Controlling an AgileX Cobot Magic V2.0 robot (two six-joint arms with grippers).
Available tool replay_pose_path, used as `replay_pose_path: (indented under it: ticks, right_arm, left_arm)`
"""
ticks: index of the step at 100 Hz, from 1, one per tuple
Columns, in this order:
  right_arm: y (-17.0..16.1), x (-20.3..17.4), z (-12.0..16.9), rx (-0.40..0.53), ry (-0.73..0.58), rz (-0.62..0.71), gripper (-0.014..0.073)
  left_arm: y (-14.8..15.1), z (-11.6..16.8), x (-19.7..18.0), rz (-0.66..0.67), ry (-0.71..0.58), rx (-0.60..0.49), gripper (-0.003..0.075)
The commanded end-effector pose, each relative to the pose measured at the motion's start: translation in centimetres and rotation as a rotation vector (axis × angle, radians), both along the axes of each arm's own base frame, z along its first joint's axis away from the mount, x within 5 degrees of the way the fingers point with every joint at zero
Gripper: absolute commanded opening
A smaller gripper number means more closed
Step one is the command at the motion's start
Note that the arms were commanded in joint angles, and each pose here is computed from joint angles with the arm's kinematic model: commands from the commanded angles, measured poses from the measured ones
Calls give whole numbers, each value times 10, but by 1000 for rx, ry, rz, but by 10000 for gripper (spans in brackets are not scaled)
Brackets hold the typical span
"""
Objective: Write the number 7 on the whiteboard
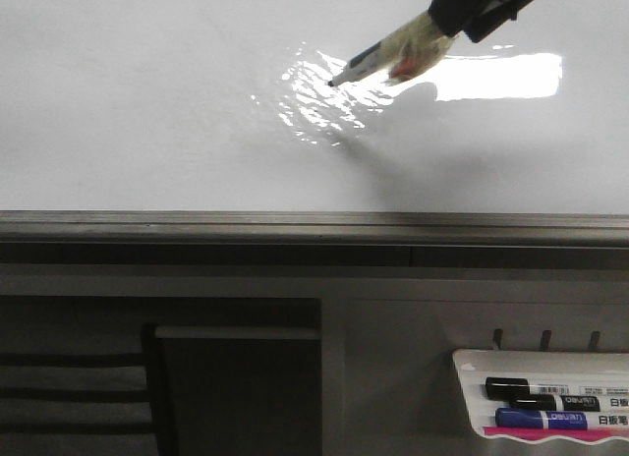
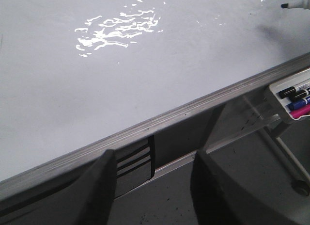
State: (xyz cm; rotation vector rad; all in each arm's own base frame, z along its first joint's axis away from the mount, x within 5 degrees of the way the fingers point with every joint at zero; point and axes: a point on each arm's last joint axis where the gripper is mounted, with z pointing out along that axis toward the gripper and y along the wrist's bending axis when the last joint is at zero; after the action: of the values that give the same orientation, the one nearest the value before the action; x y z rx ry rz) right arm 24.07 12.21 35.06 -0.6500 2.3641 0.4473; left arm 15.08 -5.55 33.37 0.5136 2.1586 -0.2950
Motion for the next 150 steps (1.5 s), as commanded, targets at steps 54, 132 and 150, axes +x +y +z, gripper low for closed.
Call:
replay_pose_path:
  ticks: [54, 132, 150]
  right_arm:
    - [-22, 22, 5, -105, -42, -143, -71]
    - [7, 8, -4, -140, 65, 22, -71]
    - [11, -33, 28, -170, -44, 489, -71]
  left_arm:
    - [0, 15, 4, 30, -90, -54, 333]
    - [-2, 17, 2, -43, -100, 14, 333]
    - [-27, 26, -3, -377, -134, 66, 333]
